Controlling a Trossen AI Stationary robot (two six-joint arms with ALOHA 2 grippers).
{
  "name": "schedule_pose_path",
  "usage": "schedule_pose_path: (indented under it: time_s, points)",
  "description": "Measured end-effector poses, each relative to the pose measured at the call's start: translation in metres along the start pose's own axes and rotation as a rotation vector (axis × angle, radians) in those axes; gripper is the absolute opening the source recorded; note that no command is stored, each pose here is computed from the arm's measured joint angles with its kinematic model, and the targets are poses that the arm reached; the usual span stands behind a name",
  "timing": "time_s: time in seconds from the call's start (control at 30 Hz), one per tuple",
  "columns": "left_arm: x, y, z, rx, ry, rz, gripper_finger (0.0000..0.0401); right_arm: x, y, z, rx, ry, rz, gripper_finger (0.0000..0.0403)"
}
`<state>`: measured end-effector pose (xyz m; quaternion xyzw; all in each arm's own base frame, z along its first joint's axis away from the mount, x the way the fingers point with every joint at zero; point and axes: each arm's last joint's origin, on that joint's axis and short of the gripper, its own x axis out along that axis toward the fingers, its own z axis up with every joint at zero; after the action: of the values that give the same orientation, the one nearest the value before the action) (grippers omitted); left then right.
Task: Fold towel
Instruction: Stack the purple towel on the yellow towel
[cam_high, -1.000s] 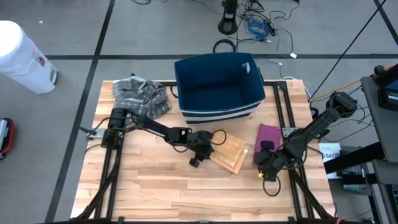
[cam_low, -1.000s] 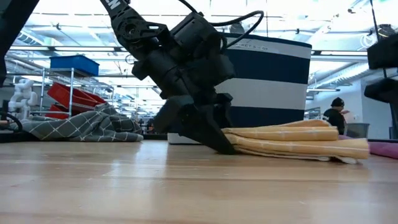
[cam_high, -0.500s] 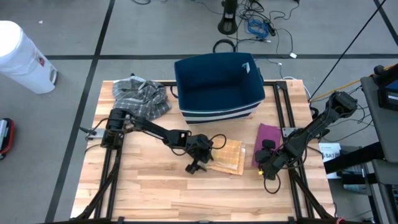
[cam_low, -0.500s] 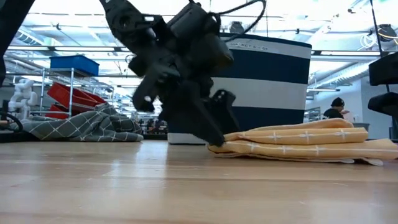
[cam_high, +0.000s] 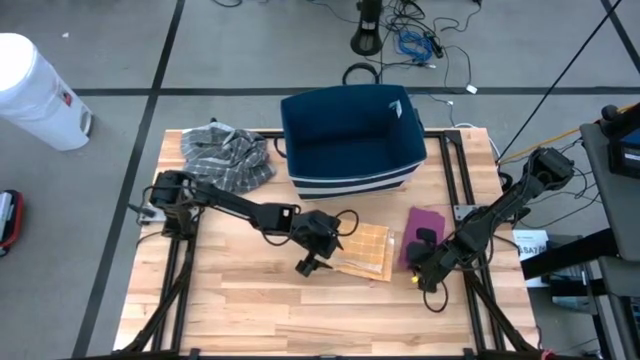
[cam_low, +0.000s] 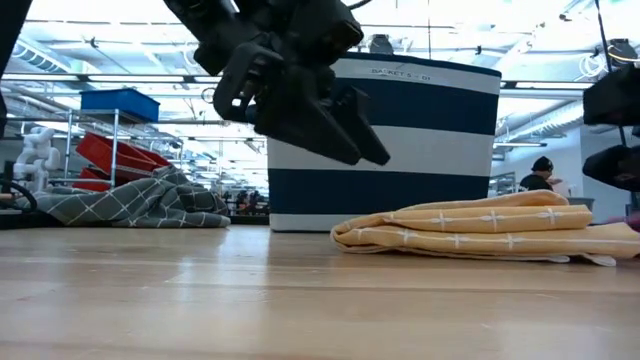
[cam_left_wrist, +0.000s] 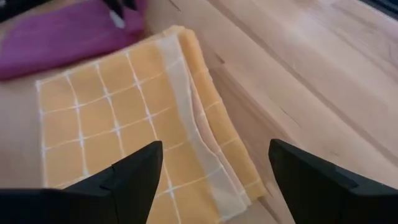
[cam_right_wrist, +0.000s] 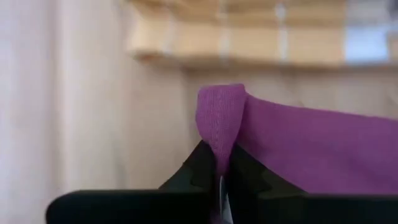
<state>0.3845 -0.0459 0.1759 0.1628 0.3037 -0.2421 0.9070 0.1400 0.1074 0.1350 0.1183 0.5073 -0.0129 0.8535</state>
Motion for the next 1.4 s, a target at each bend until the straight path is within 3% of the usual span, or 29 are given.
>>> schedule_pose_path:
  time_s: [0.2, 0.43, 0.7, 0.9, 1.2, 1.4]
  points:
    - [0.001, -0.004, -0.001, -0.003, 0.020, -0.010, 0.0299, -0.008, 0.007, 0.009, 0.029, -0.100, 0.090, 0.0006]
    - [0.002, -0.011, -0.001, 0.002, 0.052, -0.014, 0.0299, -0.031, 0.013, 0.026, 0.067, -0.259, 0.114, 0.0006]
    - [0.003, -0.011, -0.001, -0.002, 0.069, 0.010, 0.0299, -0.046, 0.013, 0.043, 0.274, -0.475, 0.145, 0.0006]
    - [0.002, -0.009, -0.003, -0.019, 0.099, 0.060, 0.0299, -0.047, 0.013, 0.061, 0.345, -0.604, 0.186, 0.0007]
    - [0.002, -0.012, -0.008, -0.029, 0.196, 0.149, 0.0299, -0.041, -0.002, 0.081, 0.446, -0.684, 0.143, 0.0009]
    - [0.002, -0.012, -0.007, -0.025, 0.203, 0.164, 0.0299, -0.030, -0.013, 0.092, 0.481, -0.656, 0.149, 0.0014]
